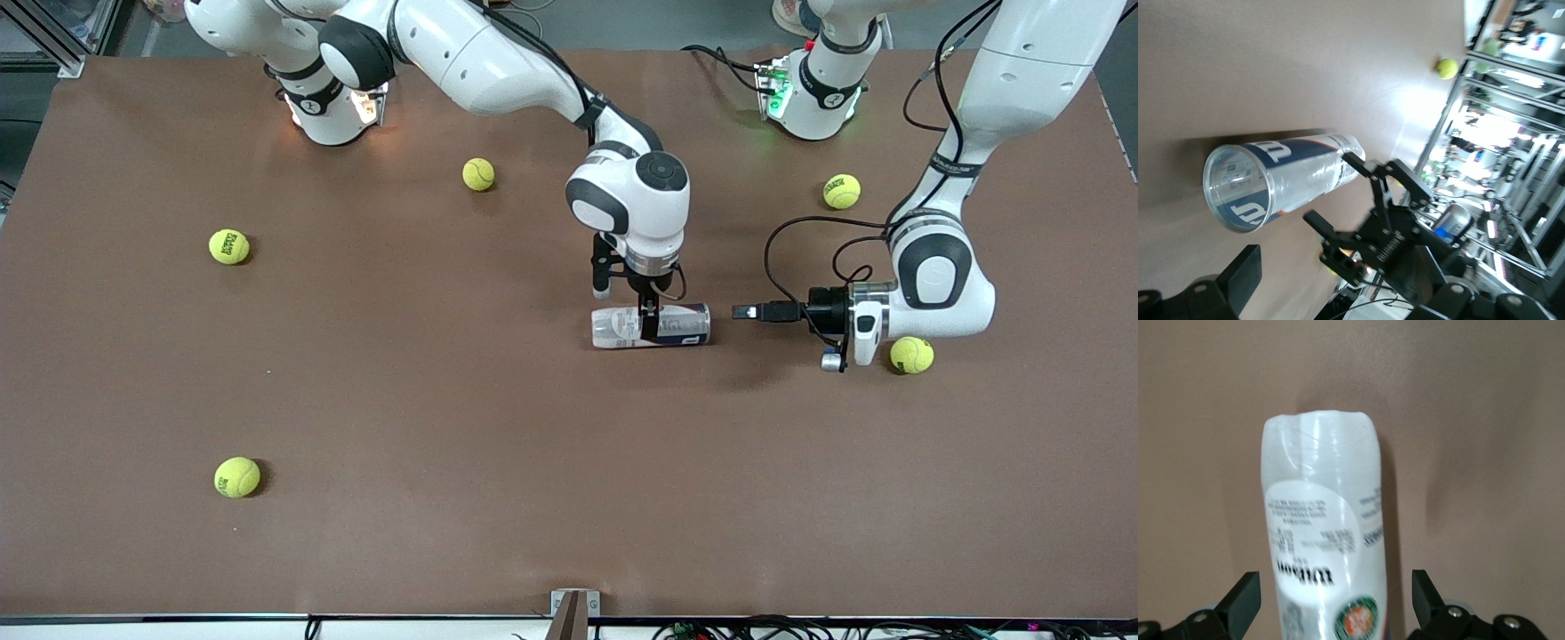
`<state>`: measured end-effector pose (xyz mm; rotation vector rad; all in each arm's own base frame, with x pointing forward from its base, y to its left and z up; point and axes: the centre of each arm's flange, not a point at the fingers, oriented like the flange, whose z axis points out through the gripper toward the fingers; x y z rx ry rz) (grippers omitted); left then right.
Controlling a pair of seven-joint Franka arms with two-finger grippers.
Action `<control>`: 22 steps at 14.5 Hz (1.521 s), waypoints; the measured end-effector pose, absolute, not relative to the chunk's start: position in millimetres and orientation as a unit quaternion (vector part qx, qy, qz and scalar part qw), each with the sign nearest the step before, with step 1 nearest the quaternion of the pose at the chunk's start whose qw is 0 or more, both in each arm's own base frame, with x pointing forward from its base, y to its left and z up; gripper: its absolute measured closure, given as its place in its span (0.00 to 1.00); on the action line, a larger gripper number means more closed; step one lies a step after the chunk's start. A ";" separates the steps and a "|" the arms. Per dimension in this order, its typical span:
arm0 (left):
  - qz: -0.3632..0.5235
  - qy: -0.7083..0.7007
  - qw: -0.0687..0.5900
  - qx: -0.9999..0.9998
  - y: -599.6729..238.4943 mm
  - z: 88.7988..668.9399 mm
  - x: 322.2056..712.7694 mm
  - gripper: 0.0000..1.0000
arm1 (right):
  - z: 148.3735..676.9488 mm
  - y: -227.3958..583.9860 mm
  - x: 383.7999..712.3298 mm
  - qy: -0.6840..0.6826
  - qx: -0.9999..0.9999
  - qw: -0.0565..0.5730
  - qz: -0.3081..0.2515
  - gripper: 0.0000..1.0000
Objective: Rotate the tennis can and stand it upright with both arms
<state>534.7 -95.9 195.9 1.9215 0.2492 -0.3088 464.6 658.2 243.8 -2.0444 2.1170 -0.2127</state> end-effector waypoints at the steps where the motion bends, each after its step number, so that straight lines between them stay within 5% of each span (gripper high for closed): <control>1: -0.121 0.103 0.566 0.809 -95.3 187.5 527.8 0.00 | 253.7 660.7 462.0 0.715 -0.689 0.094 -0.070 0.00; 6: -0.077 0.101 0.608 0.784 -100.0 130.7 505.6 0.00 | 325.9 645.5 471.5 0.715 -0.693 0.073 -0.063 0.00; 14: -0.041 0.094 0.639 0.763 -142.4 118.5 512.7 0.04 | 425.1 468.7 607.6 0.521 -0.853 0.005 -0.025 0.00; 19: -0.032 0.080 0.639 0.764 -145.8 112.0 512.0 0.57 | 421.1 318.2 668.3 0.372 -0.928 -0.029 0.001 0.00; 22: -0.025 0.074 0.638 0.766 -144.3 109.0 511.3 0.87 | 419.5 212.4 676.0 0.280 -0.960 -0.028 0.009 0.00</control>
